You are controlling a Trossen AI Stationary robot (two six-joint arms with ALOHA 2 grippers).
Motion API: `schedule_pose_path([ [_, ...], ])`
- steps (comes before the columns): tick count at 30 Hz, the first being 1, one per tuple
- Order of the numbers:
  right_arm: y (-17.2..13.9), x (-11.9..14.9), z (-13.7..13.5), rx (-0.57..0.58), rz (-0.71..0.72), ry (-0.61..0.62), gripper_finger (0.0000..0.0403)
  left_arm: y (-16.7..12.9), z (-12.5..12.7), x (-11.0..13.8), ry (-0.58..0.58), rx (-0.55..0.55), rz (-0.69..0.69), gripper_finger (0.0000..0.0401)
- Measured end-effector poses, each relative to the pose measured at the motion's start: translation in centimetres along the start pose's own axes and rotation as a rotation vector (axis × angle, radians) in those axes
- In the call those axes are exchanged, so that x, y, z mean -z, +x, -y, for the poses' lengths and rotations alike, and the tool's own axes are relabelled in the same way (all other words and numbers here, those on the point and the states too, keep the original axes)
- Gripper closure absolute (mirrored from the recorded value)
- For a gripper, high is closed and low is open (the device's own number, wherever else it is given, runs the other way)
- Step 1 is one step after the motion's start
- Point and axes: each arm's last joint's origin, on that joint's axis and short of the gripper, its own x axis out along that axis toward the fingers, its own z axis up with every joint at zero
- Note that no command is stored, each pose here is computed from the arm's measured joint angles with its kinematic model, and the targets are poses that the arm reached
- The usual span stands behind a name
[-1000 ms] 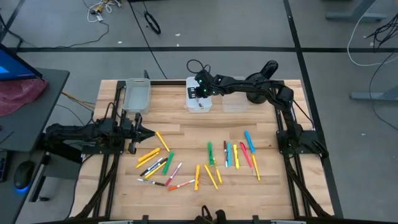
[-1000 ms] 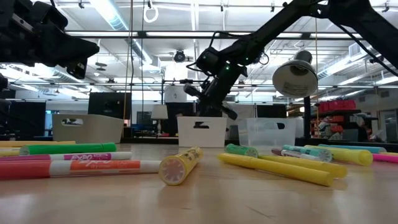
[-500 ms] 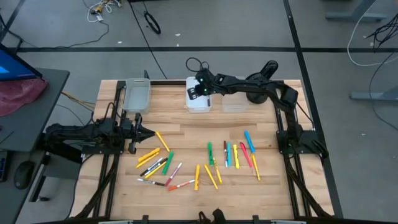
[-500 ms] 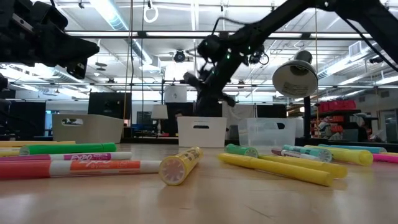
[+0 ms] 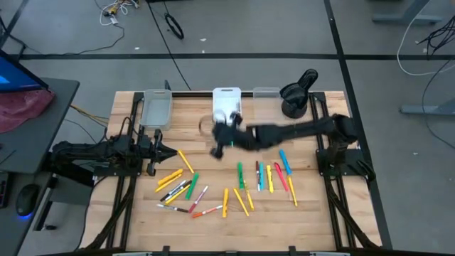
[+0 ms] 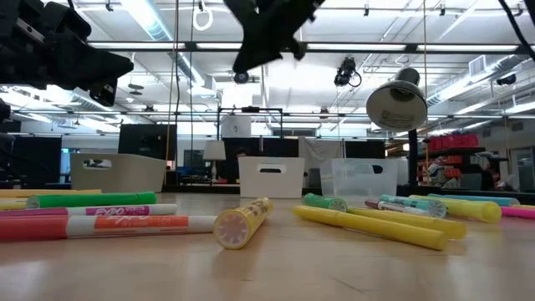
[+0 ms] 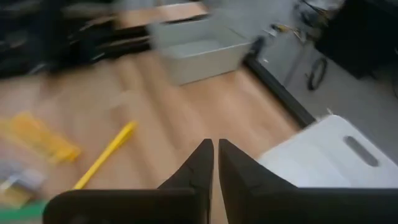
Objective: Pick & Place Markers
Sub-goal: Put the yellow marker into the gray bin
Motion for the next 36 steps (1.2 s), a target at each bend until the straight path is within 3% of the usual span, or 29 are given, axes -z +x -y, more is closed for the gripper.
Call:
schedule_pose_path([
  [3,-2.3,1.3,-3.5,-0.012,-0.017,-0.08,0.0378,0.0,0.0,0.0,0.0,0.0,0.0,0.036],
  [7,-5.0,4.1,-6.7,0.076,-0.03,-0.127,0.0378,0.0,0.0,-0.3,-0.004,0.004,0.027,0.036],
  [12,-6.2,8.8,-8.2,0.144,-0.088,-0.182,0.0378,-0.1,0.1,-1.5,0.006,-0.017,0.157,0.036],
  [14,-6.0,10.6,-8.3,0.139,-0.13,-0.169,0.0378,0.0,0.1,-1.4,0.048,-0.017,0.138,0.036],
  [23,-3.7,15.0,-7.0,0.159,-0.15,-0.075,0.0378,2.3,0.1,-1.6,0.093,-0.064,-0.282,0.0359],
  [31,-2.4,15.7,-6.6,0.131,-0.097,-0.098,0.0378,6.8,0.2,-1.7,0.085,-0.124,-0.687,0.0359],
  [36,-2.4,15.8,-6.6,0.126,-0.102,-0.155,0.0378,9.2,0.1,-0.3,0.158,-0.137,-0.98,0.0335],
])
